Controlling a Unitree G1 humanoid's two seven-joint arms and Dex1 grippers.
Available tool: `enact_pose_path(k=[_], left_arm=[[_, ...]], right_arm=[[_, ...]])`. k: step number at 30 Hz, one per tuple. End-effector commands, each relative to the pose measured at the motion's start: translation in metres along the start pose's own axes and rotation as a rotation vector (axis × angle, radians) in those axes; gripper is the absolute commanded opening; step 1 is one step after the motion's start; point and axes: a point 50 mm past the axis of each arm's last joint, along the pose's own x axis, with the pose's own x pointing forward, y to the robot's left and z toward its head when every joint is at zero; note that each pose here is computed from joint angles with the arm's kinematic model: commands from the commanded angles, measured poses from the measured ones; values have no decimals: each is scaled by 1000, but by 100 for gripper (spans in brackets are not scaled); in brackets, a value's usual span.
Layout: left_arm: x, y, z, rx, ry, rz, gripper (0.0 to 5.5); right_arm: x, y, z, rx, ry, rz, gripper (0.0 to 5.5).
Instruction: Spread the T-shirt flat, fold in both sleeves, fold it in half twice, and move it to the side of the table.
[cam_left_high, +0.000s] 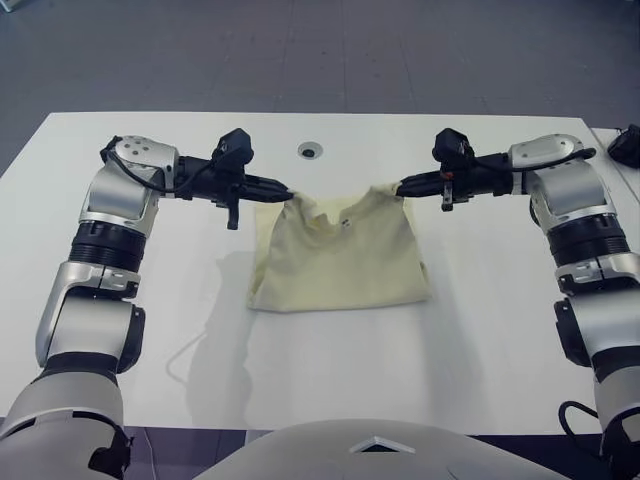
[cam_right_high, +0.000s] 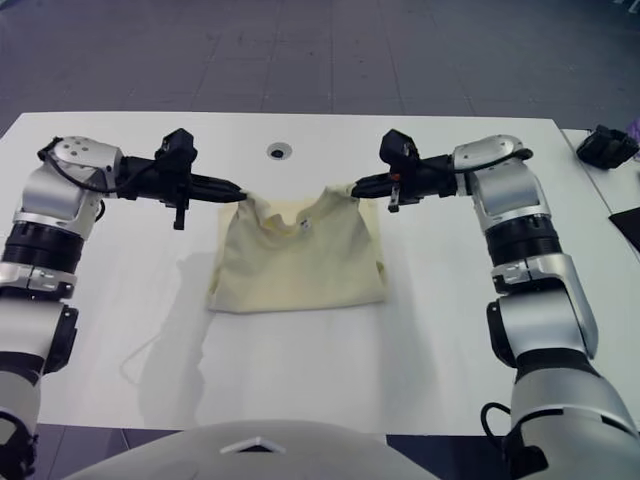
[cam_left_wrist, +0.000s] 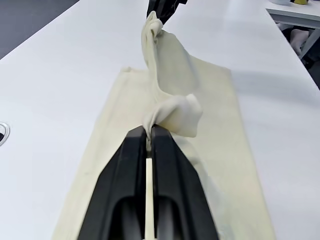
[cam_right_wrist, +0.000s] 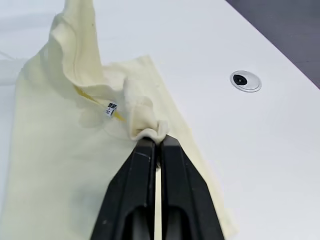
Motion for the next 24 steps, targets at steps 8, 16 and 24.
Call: enact_pose_path(k=[8,16,24], left_arm=[[21,22,-20,-70,39,149,0],[27,27,-32,-114,80,228,0],[28,29,-39,-113,119,274,0]], right_arm=[[20,-3,-49,128,75,-105,3],[31,1,-67,146,106,-168,3],[34,-1,-67,129,102,-216,3]])
